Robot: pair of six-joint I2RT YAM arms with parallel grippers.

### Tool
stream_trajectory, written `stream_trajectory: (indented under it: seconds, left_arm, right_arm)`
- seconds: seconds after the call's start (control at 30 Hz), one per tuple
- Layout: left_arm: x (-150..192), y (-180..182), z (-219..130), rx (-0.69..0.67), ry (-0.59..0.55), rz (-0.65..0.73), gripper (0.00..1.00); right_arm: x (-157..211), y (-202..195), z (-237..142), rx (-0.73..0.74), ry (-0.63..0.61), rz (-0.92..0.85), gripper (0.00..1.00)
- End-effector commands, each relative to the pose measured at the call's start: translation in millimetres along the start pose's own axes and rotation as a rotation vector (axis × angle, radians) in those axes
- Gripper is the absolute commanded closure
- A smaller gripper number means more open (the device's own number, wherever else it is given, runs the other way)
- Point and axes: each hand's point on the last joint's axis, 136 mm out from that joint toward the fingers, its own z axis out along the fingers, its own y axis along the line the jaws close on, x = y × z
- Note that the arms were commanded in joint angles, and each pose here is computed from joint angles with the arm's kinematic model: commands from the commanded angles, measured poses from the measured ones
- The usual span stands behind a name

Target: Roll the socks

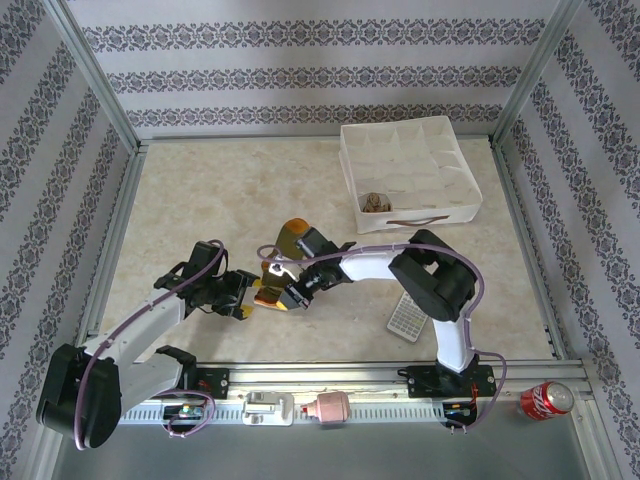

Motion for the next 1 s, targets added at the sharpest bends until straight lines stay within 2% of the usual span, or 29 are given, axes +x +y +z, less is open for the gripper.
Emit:
stream_trajectory:
  seconds: [0.0,0.23,0.4,0.57,0.67,0.7,0.8,0.9,0.97]
  left_arm:
    - [3.4,1.9,4.9,0.007,0.009,0.001,0.40]
    - [8.5,-8.1,30.4,-0.008,0.024,0.012,0.38]
    - [4.4,-2.6,44.9,-0.042,-0.002,-0.013,0.45]
    - [-0.2,29.1,47.6,-0.179,-0.027,-0.057,0.77]
    - [0.1,51.2,44.6,-0.239,-0.025,-0.090,0.97]
    - [-0.1,57.3,43.4,-0.252,-0.027,-0.096,1.00]
    - [1.5,72.5,38.9,-0.279,-0.022,-0.124,1.00]
    - [4.7,78.2,35.8,-0.284,-0.004,-0.140,1.00]
    - [7.1,79.3,33.4,-0.290,0.007,-0.136,1.00]
  right_arm:
    - [25.2,-2.7,4.3,-0.083,0.067,0.189,1.00]
    - [26.3,-8.6,0.3,-0.150,0.058,0.286,1.00]
    - [23.4,-9.7,-0.6,-0.167,0.054,0.310,1.00]
    - [21.7,-9.1,-2.1,-0.152,0.050,0.285,1.00]
    - [19.7,-5.2,-7.8,-0.100,0.033,0.186,1.00]
    - [17.1,-1.8,-11.6,-0.073,0.015,0.131,0.93]
    - [9.6,10.0,-26.9,0.076,-0.060,-0.116,0.63]
    - [9.3,23.2,-38.5,0.256,-0.102,-0.399,0.48]
    - [13.4,30.9,-37.4,0.350,-0.078,-0.546,0.41]
